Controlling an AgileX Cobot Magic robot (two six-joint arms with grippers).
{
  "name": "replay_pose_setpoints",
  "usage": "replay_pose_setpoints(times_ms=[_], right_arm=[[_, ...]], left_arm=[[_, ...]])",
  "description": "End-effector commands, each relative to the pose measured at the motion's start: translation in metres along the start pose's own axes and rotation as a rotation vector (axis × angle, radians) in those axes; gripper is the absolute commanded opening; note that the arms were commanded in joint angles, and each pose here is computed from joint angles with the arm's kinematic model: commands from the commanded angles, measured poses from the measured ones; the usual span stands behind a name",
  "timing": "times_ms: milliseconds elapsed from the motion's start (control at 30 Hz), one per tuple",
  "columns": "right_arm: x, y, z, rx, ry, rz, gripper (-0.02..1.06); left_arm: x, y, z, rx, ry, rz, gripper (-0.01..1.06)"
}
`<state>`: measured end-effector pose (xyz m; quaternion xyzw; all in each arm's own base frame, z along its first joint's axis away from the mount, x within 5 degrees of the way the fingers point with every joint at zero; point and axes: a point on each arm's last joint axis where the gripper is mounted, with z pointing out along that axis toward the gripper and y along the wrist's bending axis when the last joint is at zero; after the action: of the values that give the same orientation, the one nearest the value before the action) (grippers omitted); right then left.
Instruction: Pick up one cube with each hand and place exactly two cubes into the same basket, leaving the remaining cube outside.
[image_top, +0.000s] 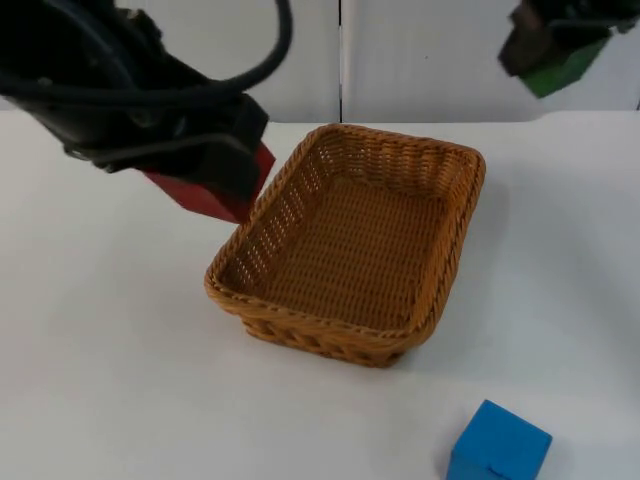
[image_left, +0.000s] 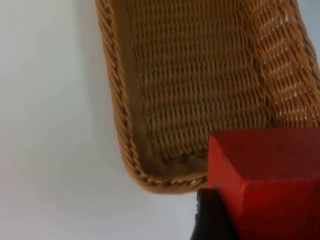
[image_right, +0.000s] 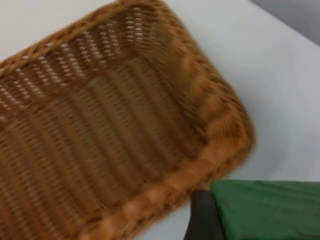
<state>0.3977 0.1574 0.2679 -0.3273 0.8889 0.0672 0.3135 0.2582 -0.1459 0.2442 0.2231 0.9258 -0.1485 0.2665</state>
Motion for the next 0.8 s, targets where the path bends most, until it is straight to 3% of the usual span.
replay_pose_setpoints(times_ms=[0, 333, 767], right_arm=[[-0.009, 0.004, 0.006, -0.012, -0.007, -0.023, 0.00], [-0.046, 0.016, 0.064, -0.096, 0.045, -0.048, 0.00], [-0.042, 0.021, 0.115, -0.126, 0.058, -0.029, 0.00]], left_arm=[[-0.006, -0.003, 0.004, 0.021, -0.008, 0.001, 0.00], [-0.024, -0.002, 0.045, 0.075, 0.031, 0.054, 0.00], [-0.026, 0.002, 0.091, 0.105, 0.046, 0.093, 0.00]])
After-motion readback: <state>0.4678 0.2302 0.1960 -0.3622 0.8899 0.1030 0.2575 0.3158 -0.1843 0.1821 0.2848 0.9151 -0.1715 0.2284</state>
